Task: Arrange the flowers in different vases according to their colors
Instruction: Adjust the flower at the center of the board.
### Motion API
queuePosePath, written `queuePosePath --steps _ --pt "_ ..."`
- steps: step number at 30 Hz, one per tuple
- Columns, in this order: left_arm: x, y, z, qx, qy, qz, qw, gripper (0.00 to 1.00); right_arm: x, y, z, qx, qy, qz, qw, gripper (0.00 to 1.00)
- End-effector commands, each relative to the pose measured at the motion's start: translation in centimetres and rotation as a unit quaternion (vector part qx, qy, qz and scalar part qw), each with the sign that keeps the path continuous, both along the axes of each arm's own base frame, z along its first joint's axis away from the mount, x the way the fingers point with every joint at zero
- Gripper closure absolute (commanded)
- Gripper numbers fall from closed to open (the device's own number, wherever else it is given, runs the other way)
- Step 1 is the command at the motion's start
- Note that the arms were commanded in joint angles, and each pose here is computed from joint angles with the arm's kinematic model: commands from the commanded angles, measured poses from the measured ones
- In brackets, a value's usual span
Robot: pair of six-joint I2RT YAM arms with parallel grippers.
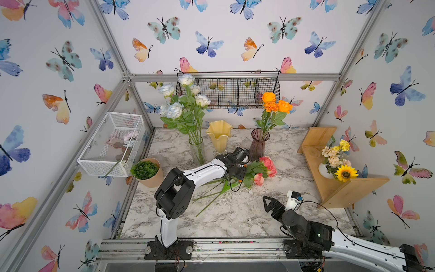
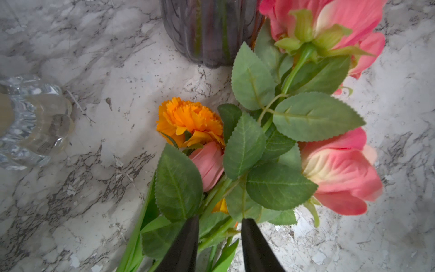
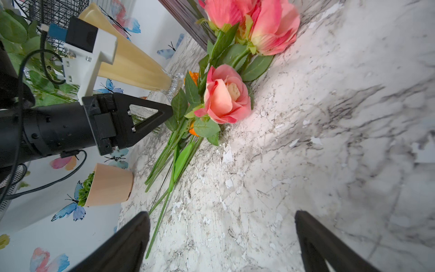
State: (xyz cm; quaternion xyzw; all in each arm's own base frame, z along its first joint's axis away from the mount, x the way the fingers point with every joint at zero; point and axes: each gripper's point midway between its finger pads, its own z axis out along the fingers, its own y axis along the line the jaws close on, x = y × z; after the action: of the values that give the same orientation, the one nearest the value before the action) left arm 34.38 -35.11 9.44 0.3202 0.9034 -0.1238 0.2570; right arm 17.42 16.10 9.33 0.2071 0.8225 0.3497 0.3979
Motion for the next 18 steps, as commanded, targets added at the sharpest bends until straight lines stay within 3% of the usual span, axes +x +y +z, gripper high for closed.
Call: queuePosePath --steps 1,8,18 --pt "0.7 0.4 -0.3 0.018 -0.013 -0.01 1.0 0.63 0.5 -0.4 0.8 0.009 -0.014 -0.021 1.0 0.02" --pt "0.0 0.6 -2.1 0.027 0.005 -0.021 0.999 0.58 0.5 -0.7 0.8 0.022 -0.019 -0.027 0.999 0.02" --pt "1.1 1.1 -2.6 0.054 -0.012 -0.018 0.998 0.55 0.5 -0.6 0.6 0.021 -0.017 -0.026 0.999 0.02"
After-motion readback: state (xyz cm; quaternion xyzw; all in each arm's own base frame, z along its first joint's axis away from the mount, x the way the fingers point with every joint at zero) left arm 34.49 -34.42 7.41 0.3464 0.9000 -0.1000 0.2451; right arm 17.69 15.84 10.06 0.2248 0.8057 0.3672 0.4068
